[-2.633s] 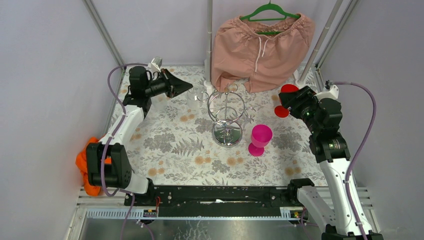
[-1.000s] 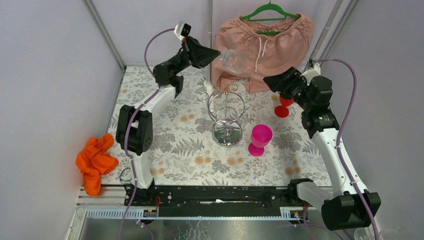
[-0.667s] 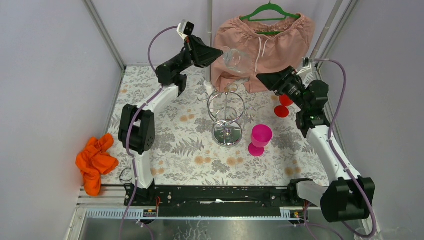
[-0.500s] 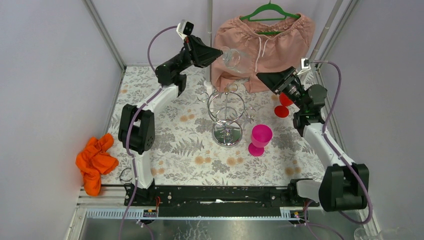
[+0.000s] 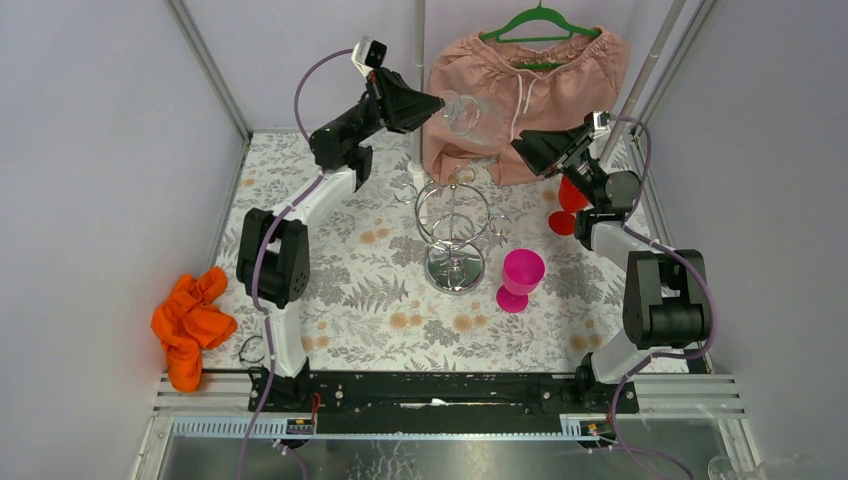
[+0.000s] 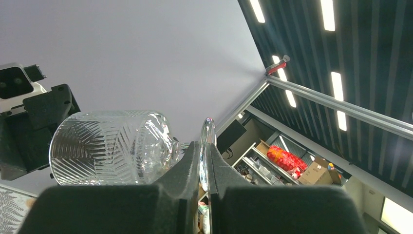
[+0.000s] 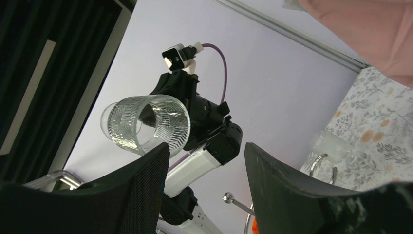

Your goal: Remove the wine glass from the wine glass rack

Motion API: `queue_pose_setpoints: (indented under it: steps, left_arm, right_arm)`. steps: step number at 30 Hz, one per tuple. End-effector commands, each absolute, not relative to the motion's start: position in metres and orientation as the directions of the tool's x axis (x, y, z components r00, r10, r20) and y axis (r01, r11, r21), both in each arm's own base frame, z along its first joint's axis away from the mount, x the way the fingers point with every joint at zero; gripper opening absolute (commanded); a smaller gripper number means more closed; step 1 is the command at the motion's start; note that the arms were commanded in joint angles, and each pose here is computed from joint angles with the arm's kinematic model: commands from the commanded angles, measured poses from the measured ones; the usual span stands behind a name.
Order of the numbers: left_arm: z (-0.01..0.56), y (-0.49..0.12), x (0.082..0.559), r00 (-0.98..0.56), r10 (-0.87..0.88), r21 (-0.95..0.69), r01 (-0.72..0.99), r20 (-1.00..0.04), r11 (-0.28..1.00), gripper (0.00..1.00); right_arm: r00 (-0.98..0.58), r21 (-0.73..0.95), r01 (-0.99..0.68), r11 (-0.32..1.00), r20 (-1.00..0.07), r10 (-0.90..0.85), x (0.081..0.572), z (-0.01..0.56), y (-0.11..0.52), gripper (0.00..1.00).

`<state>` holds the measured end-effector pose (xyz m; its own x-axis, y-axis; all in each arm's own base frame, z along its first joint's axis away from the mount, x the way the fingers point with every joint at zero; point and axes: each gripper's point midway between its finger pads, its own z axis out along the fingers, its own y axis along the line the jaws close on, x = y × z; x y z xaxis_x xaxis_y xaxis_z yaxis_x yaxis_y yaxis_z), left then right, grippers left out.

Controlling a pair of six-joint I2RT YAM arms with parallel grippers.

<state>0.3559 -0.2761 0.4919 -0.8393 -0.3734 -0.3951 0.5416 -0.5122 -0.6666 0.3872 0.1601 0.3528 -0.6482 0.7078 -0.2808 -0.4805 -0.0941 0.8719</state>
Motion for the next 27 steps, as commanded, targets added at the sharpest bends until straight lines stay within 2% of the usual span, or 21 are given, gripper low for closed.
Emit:
queue_pose_setpoints:
  steps: [1,27]
  left_arm:
    - [0.517,-0.268,0.331,-0.782,-0.404,-0.540,0.621,-0.475,-0.567,0.00]
    - [0.512,-0.286,0.344,-0.827,-0.370,-0.545,0.559,-0.424,-0.625,0.00]
  right_arm:
    - [-0.567,0.680,-0.720,-0.140,-0.459,0.684,0.348,0.413,0.161,0.66]
    - [-0.642,0.646,-0.714,-0.269,-0.451,0.620,0.336,0.448,0.190,0.66]
